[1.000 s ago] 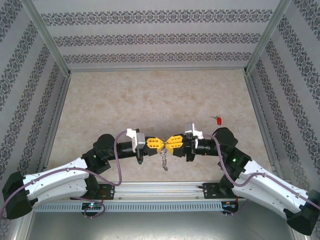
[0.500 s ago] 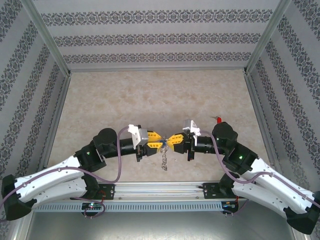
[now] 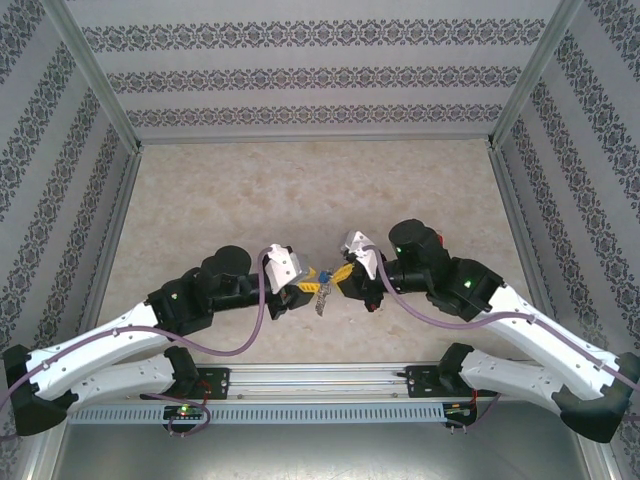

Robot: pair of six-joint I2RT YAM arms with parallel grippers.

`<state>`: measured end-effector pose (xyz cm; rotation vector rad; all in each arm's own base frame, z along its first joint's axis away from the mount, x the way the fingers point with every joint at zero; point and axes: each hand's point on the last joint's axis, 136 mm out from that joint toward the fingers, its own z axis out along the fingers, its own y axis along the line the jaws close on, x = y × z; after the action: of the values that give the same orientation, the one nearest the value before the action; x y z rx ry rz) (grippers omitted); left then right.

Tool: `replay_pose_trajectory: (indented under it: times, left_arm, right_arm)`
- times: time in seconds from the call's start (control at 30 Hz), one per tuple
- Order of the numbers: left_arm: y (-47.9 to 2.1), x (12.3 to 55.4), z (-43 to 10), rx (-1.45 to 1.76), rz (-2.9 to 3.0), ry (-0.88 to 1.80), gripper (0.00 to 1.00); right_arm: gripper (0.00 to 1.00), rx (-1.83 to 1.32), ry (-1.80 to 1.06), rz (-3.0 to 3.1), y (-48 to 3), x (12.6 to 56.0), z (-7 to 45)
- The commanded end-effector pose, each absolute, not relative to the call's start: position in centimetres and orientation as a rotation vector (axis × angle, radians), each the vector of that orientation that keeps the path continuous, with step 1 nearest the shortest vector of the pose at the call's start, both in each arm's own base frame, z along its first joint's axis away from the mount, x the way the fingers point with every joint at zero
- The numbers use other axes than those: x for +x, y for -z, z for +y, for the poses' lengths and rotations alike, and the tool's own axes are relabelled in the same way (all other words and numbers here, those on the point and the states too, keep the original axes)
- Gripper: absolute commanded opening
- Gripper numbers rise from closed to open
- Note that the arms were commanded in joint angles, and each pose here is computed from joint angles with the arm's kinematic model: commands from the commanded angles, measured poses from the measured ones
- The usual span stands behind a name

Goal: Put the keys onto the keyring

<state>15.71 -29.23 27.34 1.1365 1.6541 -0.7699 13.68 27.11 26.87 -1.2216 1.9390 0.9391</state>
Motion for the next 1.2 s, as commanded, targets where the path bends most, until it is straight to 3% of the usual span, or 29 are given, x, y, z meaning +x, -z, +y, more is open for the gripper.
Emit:
replay_pose_trajectory:
  times: [0.0, 0.27, 0.37, 0.63, 0.8, 0.97, 1.07, 1.17]
  left_arm:
    - [-26.9, 15.0, -29.7, 1.202, 1.633, 0.786, 0.28]
    - [-27.8, 14.0, -30.9, 1.257, 1.551, 0.865, 0.23]
    - [-28.0, 13.5, -31.1, 1.276, 1.532, 0.892, 0.15]
    - [-27.7, 12.7, -31.7, 1.315, 1.525, 0.958, 0.13]
    - [-27.8, 12.6, -31.8, 1.315, 1.513, 0.966, 0.0]
    - [-28.2, 12.6, -31.7, 1.291, 1.492, 0.975, 0.0]
    - [-28.7, 12.6, -31.4, 1.247, 1.472, 0.982, 0.0]
    - [-29.3, 12.7, -31.4, 1.199, 1.447, 1.014, 0.0]
  right_arm:
    - [0.0, -1.322, -0.972, 1.9, -28.1, 12.2, 27.4]
    - [0.0, -1.386, -1.014, 1.888, -28.1, 11.2, 27.9]
    - [0.0, -1.397, -1.014, 1.89, -28.0, 11.0, 27.9]
    - [0.0, -1.414, -1.022, 1.863, -28.4, 10.9, 28.2]
    - [0.0, -1.423, -1.015, 1.863, -28.2, 11.0, 28.2]
    - [0.0, -1.42, -1.013, 1.838, -28.5, 11.0, 28.2]
    - [0.22, -1.396, -1.058, 1.775, -29.4, 10.5, 28.3]
    - [0.37, -1.33, -1.071, 1.749, -29.5, 10.4, 27.7]
